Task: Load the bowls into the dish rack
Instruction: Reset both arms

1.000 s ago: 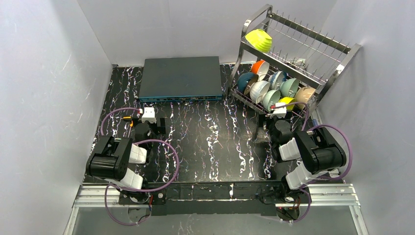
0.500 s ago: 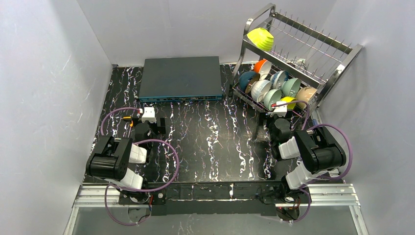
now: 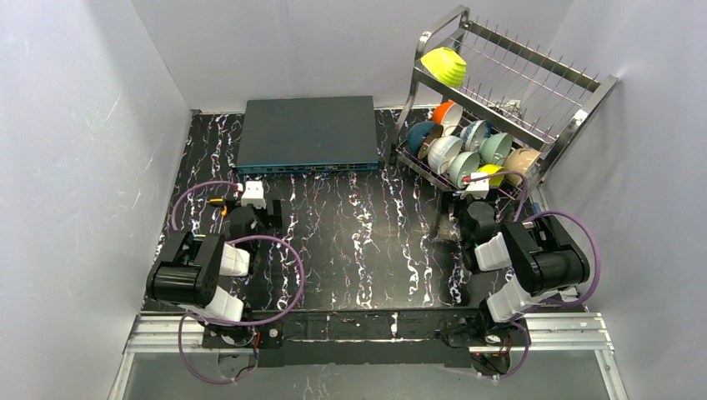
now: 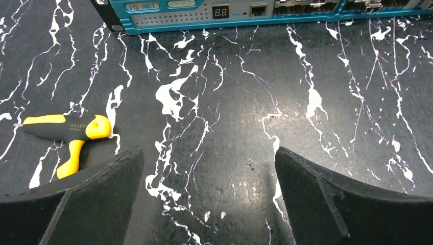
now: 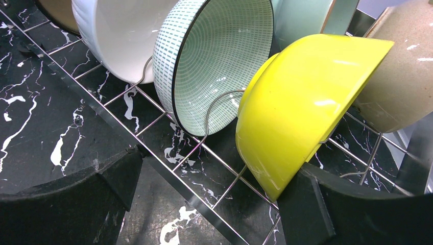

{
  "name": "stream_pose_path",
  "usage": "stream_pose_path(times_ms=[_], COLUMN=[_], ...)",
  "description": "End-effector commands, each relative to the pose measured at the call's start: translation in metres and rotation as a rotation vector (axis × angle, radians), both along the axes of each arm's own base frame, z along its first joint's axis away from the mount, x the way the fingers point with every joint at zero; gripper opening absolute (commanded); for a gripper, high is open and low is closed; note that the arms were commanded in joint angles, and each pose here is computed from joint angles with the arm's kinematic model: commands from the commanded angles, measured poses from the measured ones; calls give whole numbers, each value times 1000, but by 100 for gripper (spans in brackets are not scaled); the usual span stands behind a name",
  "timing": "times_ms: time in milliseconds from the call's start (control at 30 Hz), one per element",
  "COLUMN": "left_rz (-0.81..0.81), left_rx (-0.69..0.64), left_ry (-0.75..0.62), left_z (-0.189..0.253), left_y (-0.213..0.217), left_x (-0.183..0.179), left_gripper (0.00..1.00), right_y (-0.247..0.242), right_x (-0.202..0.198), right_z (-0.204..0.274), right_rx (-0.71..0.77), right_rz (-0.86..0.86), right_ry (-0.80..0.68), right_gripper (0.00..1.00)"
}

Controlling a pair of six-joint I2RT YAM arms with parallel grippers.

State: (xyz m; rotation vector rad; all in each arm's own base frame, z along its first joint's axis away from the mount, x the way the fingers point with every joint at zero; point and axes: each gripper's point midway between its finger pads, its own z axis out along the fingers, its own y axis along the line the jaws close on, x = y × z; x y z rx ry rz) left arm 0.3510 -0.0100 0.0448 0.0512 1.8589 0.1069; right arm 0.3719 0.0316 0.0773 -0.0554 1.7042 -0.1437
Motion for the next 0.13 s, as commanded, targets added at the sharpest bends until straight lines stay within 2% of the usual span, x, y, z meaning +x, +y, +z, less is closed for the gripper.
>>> stream_pose_path(times_ms=[0, 100], left_rz=[-9, -10], left_rx=[-33, -40], left_ry=[-16, -14], left_z=[15, 14], left_y=[1, 2], left_x=[14, 14], left_gripper=[98, 98], right_y=[-53, -53], right_x=[-8, -8], right_z=[-13, -13], right_rx=[18, 18], right_rz=[-286, -285], right_ry=[41, 40], right_gripper=[99, 99])
